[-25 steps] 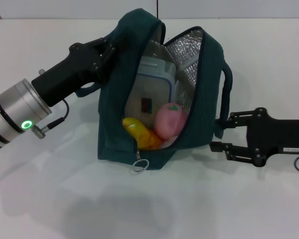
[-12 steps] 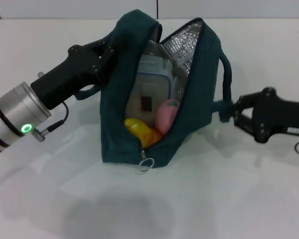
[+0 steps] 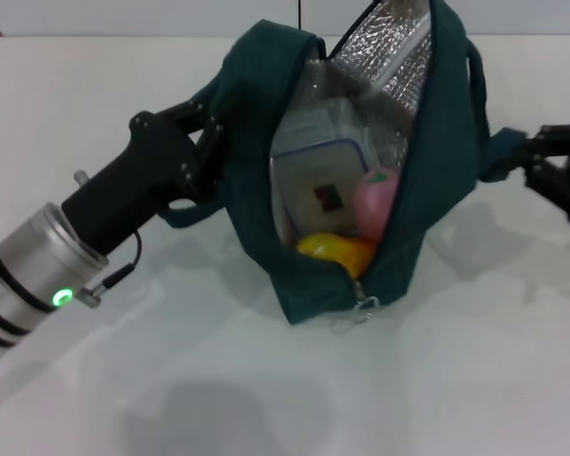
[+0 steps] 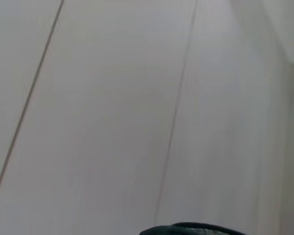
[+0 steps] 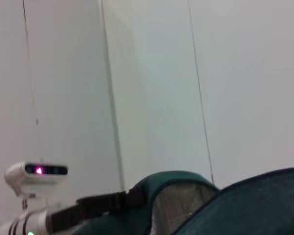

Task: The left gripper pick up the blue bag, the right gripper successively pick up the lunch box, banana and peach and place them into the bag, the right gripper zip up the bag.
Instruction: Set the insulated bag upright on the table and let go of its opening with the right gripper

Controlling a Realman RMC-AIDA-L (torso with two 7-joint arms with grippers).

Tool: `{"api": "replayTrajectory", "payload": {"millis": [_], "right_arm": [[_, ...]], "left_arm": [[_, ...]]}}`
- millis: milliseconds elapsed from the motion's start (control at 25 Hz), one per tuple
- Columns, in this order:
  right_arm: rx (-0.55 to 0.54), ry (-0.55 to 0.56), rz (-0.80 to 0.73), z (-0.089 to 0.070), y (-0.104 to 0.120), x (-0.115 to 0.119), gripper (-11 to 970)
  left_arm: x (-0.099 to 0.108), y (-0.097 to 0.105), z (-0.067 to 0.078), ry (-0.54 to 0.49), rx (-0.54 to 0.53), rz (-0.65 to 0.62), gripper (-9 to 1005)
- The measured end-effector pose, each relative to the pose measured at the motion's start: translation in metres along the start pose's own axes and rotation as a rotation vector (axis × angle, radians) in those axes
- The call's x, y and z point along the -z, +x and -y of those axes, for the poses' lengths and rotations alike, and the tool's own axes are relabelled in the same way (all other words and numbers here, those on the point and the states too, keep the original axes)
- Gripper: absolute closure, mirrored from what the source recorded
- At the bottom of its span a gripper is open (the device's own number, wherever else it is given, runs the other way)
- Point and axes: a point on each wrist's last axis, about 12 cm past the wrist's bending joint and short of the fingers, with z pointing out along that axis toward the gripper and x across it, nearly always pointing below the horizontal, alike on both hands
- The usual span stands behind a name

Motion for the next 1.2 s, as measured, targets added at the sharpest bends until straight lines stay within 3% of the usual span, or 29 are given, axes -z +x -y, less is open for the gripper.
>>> {"api": "replayTrajectory", "payload": {"millis": [360,680,960,1200], "right_arm": [[-0.073,-0.044,-0.082,0.01,-0.01,0.008,864],[-0.076,-0.074,-0.123,0.007,-0.004,-0.001,847],[-0.075,-0.061,-0.113,0.005,-0.001,-0.003,832],[-0.074,-0.057,-0.109,0.004,0.0,-0.005,819]], "left_arm": [[0.002,0.011,0.018,0.047,0.052,-0.014,815],[0.004,0.012,0.018,0.029,0.055,-0.009,810],[0.007,0.008,0.017,0.025,0.076,0.023,636],[0.024,0.001,0.012,0.013,0.068,0.02,359]]}}
